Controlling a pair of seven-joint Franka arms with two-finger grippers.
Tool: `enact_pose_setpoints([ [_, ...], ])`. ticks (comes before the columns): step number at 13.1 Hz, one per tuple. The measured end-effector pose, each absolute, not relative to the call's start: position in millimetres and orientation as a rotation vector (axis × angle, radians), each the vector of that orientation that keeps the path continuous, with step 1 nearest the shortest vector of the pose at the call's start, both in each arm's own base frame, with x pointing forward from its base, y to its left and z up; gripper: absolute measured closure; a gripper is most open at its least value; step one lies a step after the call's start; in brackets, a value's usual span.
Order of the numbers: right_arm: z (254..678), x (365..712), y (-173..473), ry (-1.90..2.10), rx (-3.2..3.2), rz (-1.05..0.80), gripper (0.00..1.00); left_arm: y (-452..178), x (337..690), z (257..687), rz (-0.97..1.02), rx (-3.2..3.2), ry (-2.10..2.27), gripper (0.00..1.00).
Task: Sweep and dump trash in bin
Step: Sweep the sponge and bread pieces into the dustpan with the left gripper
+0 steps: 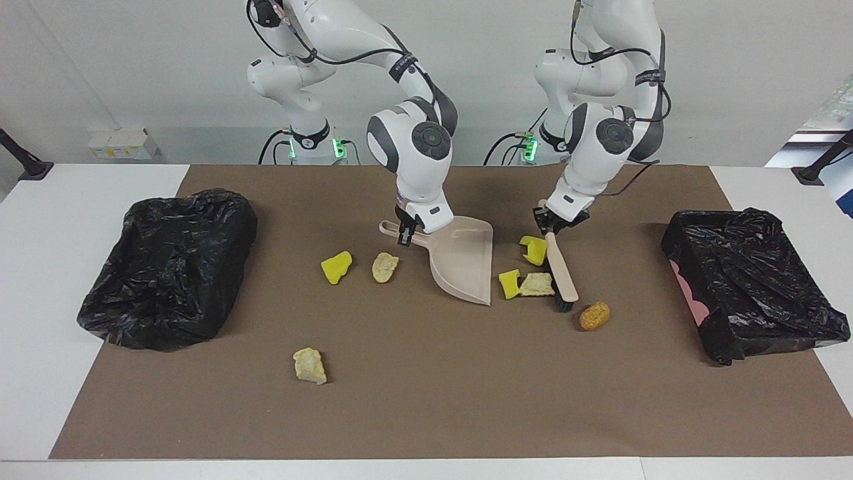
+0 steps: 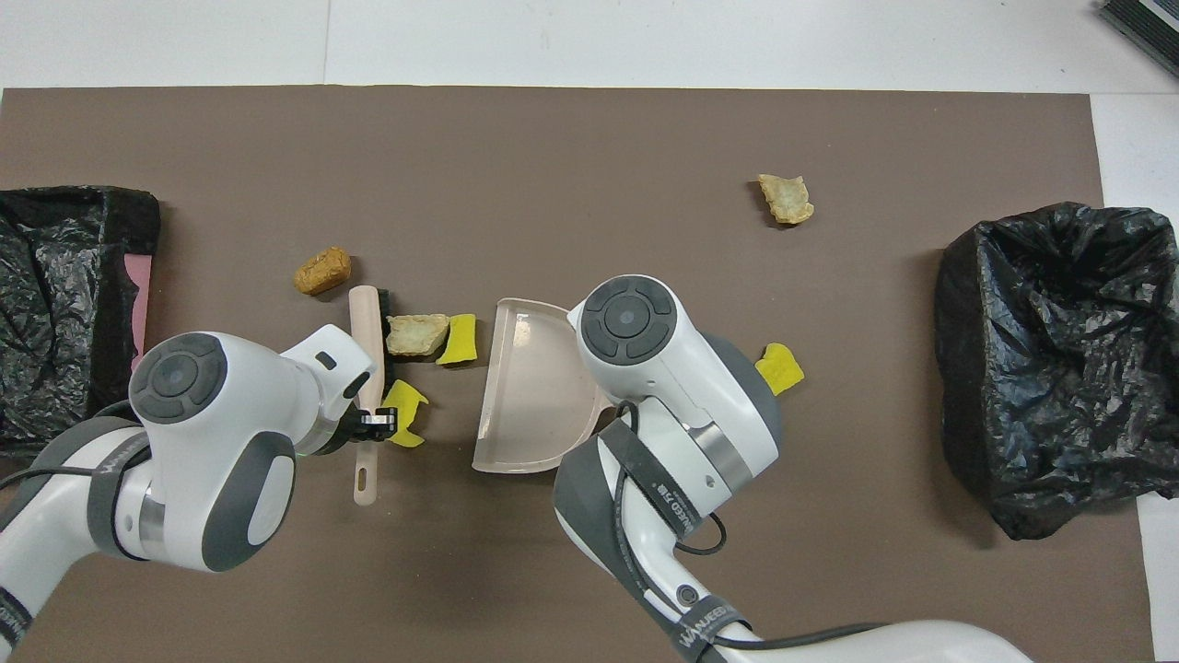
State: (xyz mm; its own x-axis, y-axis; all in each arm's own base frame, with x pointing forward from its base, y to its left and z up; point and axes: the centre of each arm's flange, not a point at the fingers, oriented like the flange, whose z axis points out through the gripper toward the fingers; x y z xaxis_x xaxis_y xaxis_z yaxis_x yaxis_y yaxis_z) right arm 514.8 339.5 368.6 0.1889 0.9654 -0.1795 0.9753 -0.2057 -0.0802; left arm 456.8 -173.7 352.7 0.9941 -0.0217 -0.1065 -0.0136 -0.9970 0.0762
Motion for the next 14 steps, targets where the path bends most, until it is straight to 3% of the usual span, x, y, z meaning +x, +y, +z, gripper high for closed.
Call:
enact_pose_setpoints([
  [8,368.1,513.8,341.5,1.951,2.378,-0.287,0.68,-287.2,414.3,372.5,-0.129,3.021,-0.333,0.74],
  [11,367.9,513.7,341.4,1.951,2.378,-0.288,0.68,-288.2,422.8,387.7,-0.119,3.021,-0.268,0.74],
  [14,367.8,513.7,341.4,1.951,2.378,-0.288,0.68,-269.2,423.7,392.2,-0.239,3.066,-0.075,0.74],
])
